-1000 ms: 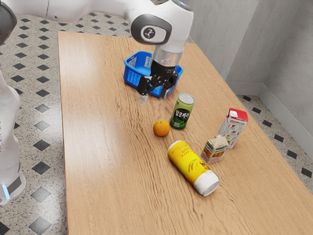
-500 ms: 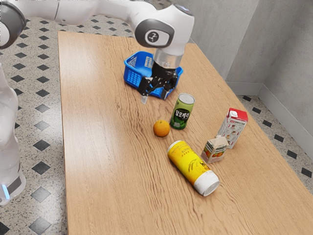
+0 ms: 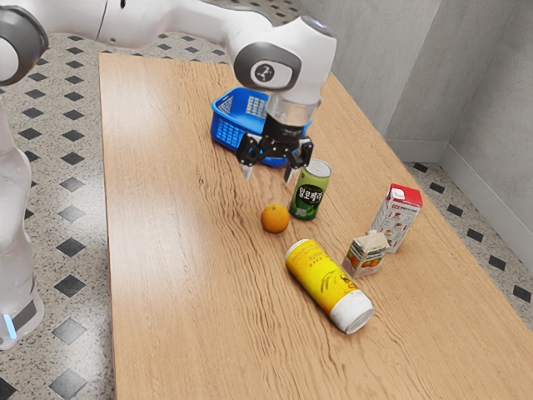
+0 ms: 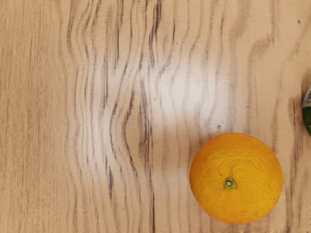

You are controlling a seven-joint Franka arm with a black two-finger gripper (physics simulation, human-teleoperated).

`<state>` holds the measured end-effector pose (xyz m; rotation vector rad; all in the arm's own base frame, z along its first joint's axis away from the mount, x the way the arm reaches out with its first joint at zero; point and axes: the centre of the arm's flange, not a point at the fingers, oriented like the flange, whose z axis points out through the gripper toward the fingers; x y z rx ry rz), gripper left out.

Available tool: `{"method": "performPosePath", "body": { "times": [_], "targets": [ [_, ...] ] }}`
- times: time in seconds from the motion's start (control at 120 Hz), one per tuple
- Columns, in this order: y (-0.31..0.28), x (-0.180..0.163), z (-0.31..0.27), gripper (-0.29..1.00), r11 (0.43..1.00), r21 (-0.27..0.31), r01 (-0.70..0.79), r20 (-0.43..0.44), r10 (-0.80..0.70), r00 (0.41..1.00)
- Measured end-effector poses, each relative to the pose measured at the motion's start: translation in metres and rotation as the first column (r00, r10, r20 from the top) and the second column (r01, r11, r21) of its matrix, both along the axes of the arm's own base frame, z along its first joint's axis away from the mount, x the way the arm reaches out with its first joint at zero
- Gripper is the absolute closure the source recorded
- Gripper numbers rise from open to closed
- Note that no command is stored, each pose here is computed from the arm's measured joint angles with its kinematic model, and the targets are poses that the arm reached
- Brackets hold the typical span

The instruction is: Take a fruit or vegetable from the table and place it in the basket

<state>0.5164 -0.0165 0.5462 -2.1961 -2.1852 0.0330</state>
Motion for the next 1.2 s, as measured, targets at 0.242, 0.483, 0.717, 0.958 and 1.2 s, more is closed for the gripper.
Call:
{"method": "performPosePath", "body": {
  "times": [0.242, 0.483, 0.717, 0.958, 1.2],
  "targets": [
    [0.005, 0.003, 0.0, 0.0, 0.981, 0.019, 0.192, 0.009, -0.192, 0.981],
    [0.003, 0.009, -0.014, 0.0, 0.933, 0.033, 0.358, 0.017, -0.358, 0.933],
    [-0.011, 0.018, -0.031, 0.0, 0.878, 0.042, 0.477, 0.032, -0.478, 0.878],
    [0.012, 0.021, -0.041, 0.0, 0.863, 0.036, 0.504, 0.033, -0.505, 0.863],
    [0.01, 0.008, -0.052, 0.0, 0.835, 0.037, 0.549, 0.032, -0.55, 0.834]
  ]
}}
